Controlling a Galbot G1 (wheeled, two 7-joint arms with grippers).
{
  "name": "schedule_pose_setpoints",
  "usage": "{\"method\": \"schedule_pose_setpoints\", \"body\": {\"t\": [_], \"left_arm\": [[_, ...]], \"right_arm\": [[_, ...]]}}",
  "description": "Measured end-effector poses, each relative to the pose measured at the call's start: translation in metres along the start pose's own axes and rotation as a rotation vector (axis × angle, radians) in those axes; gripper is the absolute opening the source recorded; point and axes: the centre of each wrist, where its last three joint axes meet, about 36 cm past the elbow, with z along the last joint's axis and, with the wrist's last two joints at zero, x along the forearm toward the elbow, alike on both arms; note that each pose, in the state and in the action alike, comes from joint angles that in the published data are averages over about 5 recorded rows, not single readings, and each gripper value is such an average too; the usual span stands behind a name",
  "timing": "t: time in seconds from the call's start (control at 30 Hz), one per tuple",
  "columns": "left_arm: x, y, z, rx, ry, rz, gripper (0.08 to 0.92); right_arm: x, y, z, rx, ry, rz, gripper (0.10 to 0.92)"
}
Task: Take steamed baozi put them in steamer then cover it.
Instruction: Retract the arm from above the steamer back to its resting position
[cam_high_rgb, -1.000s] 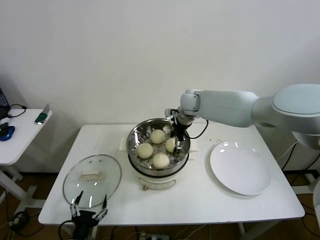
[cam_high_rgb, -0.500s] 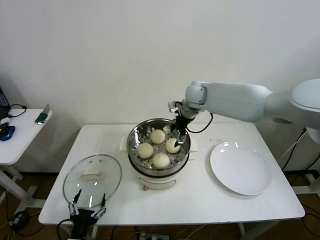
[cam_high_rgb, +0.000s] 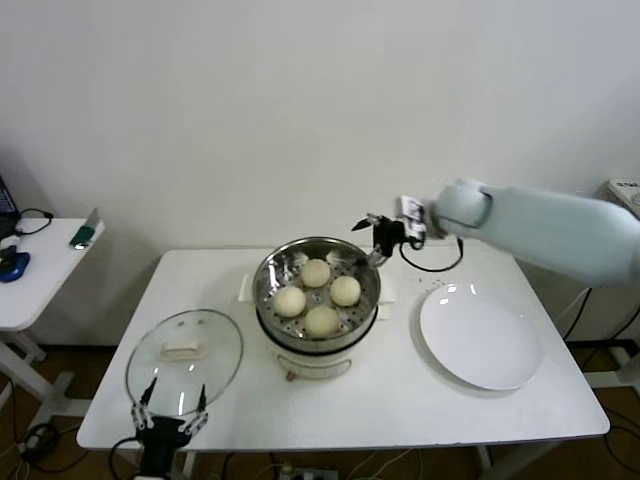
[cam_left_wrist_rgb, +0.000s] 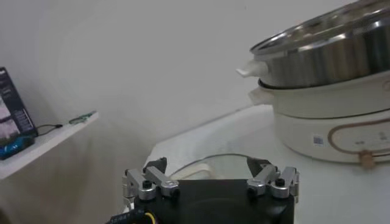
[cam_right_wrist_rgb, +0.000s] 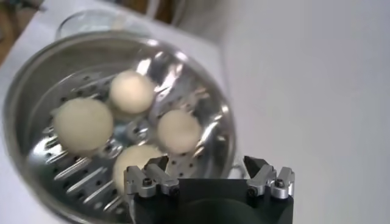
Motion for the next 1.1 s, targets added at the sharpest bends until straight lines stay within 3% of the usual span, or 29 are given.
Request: {"method": "schedule_pose_setpoints", "body": {"t": [0.27, 0.5, 0.77, 1.1], "left_arm": [[-0.003, 0.001, -0.007, -0.024, -0.016, -0.028, 0.823], [-0.005, 0.005, -0.014, -0.060, -0.036, -0.051, 0.823], [-0.012, 0.010, -0.016, -0.159, -0.039, -0.078, 0.823], [-0.021, 0.019, -0.013, -0.546, -0.023, -0.108, 0.823]], "right_arm": [[-0.001, 0.060, 0.056, -0.141, -0.244, 0.265, 0.823], [-0.002, 0.110, 0.093, -0.283, -0.373, 0.467, 0.823], [0.002, 0.166, 0.125, -0.447, -0.439, 0.654, 0.823], [0.019, 0.236, 0.153, -0.649, -0.425, 0.812, 0.823]]}}
